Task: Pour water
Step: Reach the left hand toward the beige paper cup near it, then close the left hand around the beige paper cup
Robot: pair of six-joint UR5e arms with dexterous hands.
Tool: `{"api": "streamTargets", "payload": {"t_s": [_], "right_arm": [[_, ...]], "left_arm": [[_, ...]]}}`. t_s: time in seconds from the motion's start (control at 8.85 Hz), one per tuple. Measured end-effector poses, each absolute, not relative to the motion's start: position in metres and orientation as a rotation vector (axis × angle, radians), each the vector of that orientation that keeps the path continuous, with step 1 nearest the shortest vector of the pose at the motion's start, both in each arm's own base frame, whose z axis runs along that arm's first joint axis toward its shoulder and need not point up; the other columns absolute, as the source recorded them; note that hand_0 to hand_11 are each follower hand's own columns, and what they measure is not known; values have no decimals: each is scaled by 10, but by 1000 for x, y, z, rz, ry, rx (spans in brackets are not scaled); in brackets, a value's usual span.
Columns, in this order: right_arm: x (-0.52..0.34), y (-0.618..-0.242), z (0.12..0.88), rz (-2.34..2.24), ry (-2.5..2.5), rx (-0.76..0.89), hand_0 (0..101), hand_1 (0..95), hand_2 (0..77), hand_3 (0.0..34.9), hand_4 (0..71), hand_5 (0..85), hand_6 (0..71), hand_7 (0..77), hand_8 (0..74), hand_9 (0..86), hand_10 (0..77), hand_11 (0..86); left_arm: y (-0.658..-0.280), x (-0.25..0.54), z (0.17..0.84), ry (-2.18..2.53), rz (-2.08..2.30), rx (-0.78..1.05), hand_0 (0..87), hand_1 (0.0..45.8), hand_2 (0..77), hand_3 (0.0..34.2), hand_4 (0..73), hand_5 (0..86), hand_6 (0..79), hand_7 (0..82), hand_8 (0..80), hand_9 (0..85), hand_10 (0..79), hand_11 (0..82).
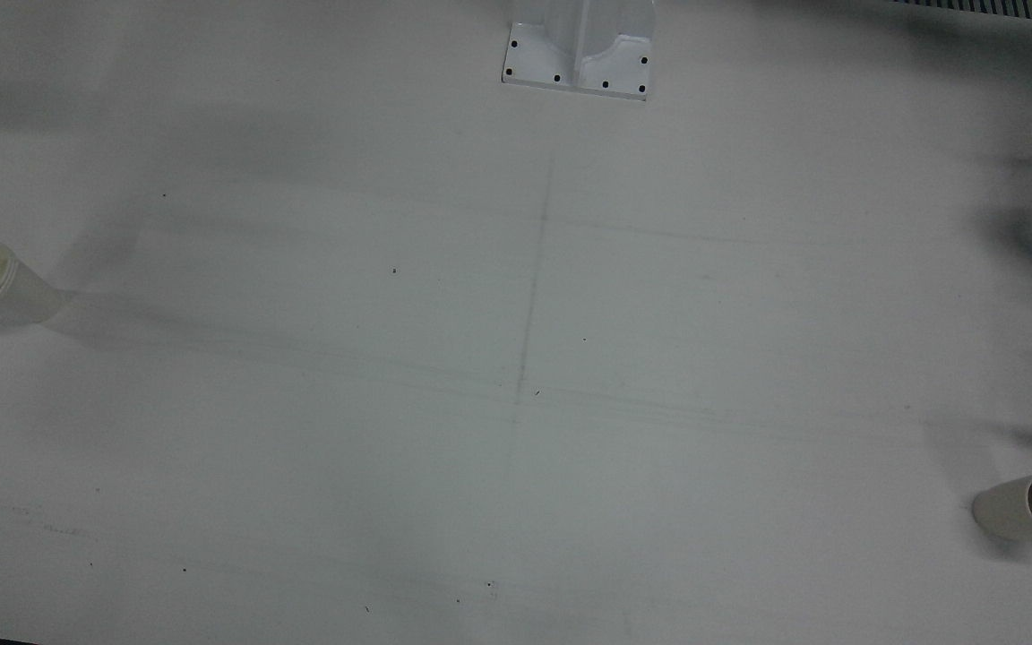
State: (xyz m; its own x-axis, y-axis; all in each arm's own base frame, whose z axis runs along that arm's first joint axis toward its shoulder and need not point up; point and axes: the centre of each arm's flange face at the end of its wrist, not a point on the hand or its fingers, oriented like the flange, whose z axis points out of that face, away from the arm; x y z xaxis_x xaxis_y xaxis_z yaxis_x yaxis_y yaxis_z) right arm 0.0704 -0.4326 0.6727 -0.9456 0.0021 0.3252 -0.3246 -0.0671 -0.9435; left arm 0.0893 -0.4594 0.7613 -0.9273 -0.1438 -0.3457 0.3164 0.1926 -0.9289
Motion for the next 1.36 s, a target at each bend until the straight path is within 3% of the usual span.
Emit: {"api": "streamTargets", "payload": {"t_s": [0.45,1.36], "right_arm": [[74,-433,670,2114,-1985,359,437,125,98,0,0,5,5,11,5,11,5,11],[80,-437,656,2099,-2017,373,456,125,120,0,27,5,5,16,5,11,5,11]], "left_arm": [[-503,135,762,2136,-1731,155,542,114,16,3,153,54,11,22,5,16,27,55],[-518,148,810,2147,-1637,249,540,104,16,2,153,38,5,22,5,16,16,55]]}}
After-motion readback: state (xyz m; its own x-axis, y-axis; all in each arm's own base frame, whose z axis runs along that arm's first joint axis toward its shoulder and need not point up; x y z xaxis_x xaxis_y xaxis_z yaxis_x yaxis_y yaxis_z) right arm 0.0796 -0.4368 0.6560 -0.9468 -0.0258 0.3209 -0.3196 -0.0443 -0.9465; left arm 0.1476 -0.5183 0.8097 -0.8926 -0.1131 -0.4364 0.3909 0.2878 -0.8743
